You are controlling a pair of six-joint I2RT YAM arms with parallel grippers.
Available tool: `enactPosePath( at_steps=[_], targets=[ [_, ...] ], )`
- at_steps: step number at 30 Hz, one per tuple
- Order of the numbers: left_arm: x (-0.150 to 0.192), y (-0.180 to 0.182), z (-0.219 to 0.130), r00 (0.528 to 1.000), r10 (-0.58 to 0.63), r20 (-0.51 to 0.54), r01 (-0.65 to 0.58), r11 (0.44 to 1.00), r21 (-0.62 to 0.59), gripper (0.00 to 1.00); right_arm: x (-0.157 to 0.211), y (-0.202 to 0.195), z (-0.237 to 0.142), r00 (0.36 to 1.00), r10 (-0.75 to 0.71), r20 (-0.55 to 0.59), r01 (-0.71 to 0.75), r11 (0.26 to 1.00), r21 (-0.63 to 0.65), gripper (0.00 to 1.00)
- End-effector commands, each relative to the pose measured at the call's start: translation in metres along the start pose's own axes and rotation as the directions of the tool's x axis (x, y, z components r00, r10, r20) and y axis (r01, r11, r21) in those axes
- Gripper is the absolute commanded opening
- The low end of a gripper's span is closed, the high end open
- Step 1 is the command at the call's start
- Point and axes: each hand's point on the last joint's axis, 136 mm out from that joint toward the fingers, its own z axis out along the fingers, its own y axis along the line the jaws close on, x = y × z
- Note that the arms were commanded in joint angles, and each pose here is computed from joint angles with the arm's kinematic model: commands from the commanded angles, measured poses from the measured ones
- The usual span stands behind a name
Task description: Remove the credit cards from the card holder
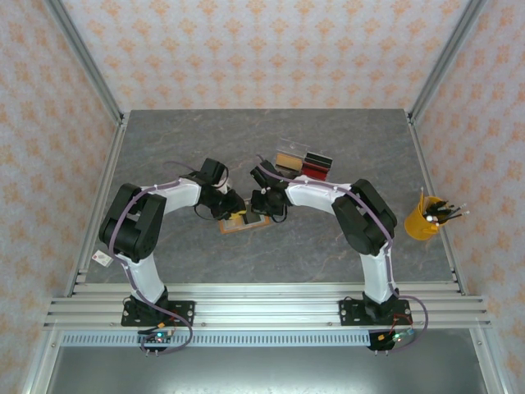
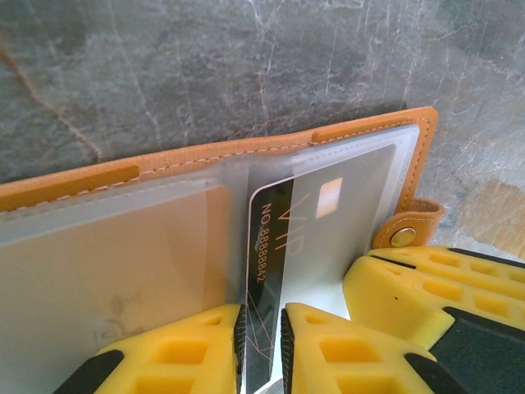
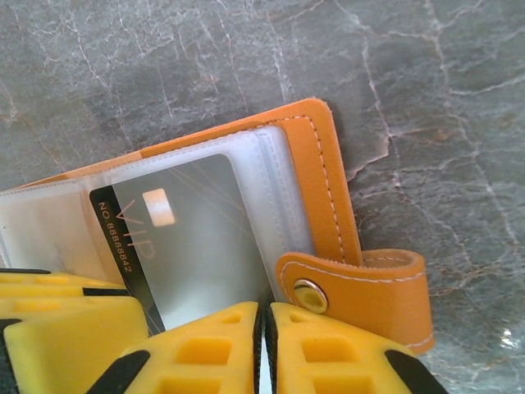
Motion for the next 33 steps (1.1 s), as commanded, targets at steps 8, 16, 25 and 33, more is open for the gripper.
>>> enactPosePath(
  at_steps=[8, 16, 25, 33],
  targets=[
    [-0.002, 0.001, 0.001, 0.999, 0.038, 0.023, -0.038, 0.999, -0.014, 0.24, 0.022, -0.029, 0.018, 0.997, 0.047, -0.063, -0.042, 0.996, 0.076, 0.14],
    [-0.002, -0.013, -0.004, 0.994, 0.105, 0.032, -0.106, 0.993, 0.043, 0.2, 0.024, -0.031, 0.019, 0.996, 0.048, -0.072, -0.042, 0.996, 0.08, 0.13],
    [-0.001, -0.027, -0.007, 0.981, 0.186, 0.061, -0.193, 0.972, 0.136, 0.18, 0.027, -0.033, 0.021, 0.995, 0.048, -0.084, -0.041, 0.996, 0.082, 0.13],
    [-0.004, -0.032, -0.006, 0.976, 0.196, 0.095, -0.21, 0.963, 0.171, 0.18, 0.029, -0.033, 0.022, 0.994, 0.05, -0.096, -0.042, 0.996, 0.081, 0.13]
  ],
)
